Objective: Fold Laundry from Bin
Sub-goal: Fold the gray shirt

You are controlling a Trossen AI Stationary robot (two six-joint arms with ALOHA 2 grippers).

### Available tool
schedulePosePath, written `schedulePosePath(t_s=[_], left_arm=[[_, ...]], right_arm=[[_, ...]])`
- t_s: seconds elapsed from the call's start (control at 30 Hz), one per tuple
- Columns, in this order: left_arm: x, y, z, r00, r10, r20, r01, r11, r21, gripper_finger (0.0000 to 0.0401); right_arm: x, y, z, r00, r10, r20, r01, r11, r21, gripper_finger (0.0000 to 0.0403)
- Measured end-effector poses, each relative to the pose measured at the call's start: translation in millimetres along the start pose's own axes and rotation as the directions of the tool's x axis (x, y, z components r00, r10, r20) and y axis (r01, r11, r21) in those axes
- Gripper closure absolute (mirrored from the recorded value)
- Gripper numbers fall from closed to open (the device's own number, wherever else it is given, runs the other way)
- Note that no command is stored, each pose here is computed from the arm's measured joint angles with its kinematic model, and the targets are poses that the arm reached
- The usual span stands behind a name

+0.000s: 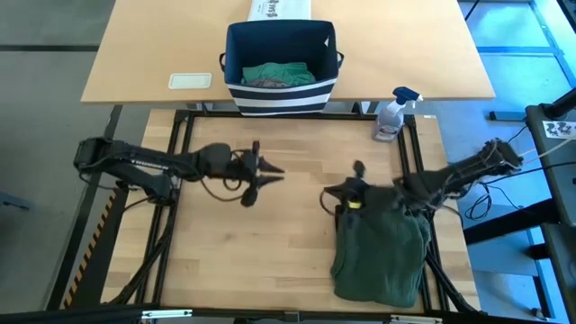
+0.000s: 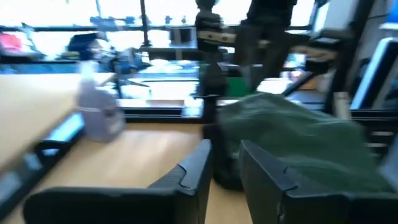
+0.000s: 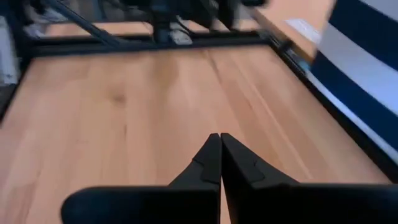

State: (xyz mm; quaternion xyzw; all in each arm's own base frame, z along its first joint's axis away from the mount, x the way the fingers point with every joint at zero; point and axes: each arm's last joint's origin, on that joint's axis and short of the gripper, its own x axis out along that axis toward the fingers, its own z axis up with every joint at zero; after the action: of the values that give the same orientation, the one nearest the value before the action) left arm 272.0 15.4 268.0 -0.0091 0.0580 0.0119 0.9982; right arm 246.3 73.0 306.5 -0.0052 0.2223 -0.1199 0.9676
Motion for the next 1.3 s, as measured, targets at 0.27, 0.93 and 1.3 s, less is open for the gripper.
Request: schedulePosePath(t_s=[0.27,0.93,1.3], left_arm=[[-12,53,10,0.982,0.177,0.072,-0.181,0.982,0.056,0.0342],[-61,175,82,0.804,0.545,-0.238,-0.499,0.836,0.227,0.0310],[-34,228,77,0.682,0.565,-0.464,-0.448,0.824,0.346,0.0192]], right_arm=[[33,-81,30,0.984,0.089,0.156,-0.083,0.996,-0.040,0.0402],[32,-186,52,0.889,0.025,0.457,-0.032,0.999,0.008,0.0402],[34,-187,48,0.906,0.023,0.422,-0.030,0.999,0.010,0.0402]])
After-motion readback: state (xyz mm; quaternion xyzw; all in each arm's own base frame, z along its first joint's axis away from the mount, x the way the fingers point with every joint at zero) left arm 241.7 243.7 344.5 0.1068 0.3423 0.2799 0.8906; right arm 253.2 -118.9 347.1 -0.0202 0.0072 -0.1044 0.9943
